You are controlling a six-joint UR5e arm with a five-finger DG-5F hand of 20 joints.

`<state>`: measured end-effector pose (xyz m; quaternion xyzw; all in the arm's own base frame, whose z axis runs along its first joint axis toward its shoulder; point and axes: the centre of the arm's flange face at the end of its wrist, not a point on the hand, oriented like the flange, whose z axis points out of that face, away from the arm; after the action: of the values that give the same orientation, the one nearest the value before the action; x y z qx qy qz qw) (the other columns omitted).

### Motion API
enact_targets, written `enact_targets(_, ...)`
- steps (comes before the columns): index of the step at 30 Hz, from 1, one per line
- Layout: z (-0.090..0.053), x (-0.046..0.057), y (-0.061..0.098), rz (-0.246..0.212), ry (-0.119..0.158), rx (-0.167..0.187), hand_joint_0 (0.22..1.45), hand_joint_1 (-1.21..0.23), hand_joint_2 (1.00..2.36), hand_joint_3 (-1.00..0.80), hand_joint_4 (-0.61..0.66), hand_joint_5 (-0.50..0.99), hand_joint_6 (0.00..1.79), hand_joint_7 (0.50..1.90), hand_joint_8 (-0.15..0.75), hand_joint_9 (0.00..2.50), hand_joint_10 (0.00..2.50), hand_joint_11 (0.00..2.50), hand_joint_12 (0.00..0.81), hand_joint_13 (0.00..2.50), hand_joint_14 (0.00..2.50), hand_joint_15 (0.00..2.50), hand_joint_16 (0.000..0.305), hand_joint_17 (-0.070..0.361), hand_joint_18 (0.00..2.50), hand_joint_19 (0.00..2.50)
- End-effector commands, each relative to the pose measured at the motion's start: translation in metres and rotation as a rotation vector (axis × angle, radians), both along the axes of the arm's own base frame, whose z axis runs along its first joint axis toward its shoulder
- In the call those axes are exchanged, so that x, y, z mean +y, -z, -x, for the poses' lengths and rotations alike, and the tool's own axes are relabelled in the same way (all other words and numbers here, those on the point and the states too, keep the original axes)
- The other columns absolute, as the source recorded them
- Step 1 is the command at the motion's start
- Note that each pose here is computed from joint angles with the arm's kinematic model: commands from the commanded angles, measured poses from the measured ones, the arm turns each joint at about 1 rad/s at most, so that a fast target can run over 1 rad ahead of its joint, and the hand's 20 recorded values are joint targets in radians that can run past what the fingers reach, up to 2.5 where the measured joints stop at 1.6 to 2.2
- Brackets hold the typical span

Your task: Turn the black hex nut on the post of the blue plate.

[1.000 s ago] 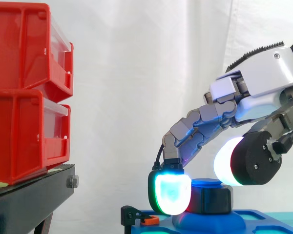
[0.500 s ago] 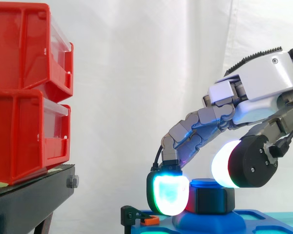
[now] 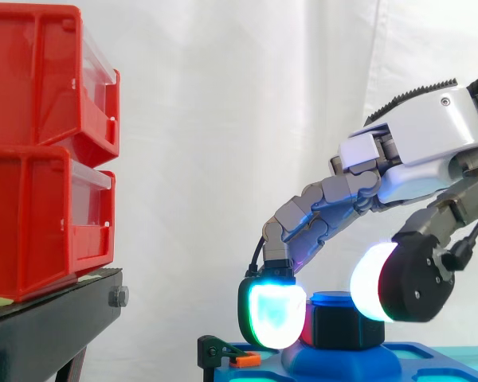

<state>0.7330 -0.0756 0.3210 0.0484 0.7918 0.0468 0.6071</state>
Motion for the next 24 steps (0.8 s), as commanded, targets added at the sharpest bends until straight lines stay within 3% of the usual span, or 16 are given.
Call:
enact_targets(1, 0.0002, -0.0022, 0.0001, 0.008, 0.001, 0.000, 0.46, -0.57, 1.00, -0.50, 0.15, -0.22, 0.50, 0.91, 0.242, 0.45, 0.00, 0.01, 0.354, 0.35, 0.00, 0.00, 0.050, 0.113, 0.12, 0.00)
enact_targets(14, 0.0009, -0.0069, 0.0001, 0.014, -0.003, 0.000, 0.50, -0.73, 1.00, -0.50, 0.14, -0.23, 0.50, 0.92, 0.221, 0.41, 0.00, 0.00, 0.335, 0.34, 0.00, 0.00, 0.046, 0.104, 0.10, 0.00)
enact_targets(24, 0.0005, -0.0068, -0.0001, 0.016, -0.003, -0.003, 0.53, -0.75, 1.00, -0.47, 0.12, -0.23, 0.50, 0.95, 0.211, 0.41, 0.00, 0.02, 0.325, 0.36, 0.00, 0.01, 0.043, 0.098, 0.13, 0.00)
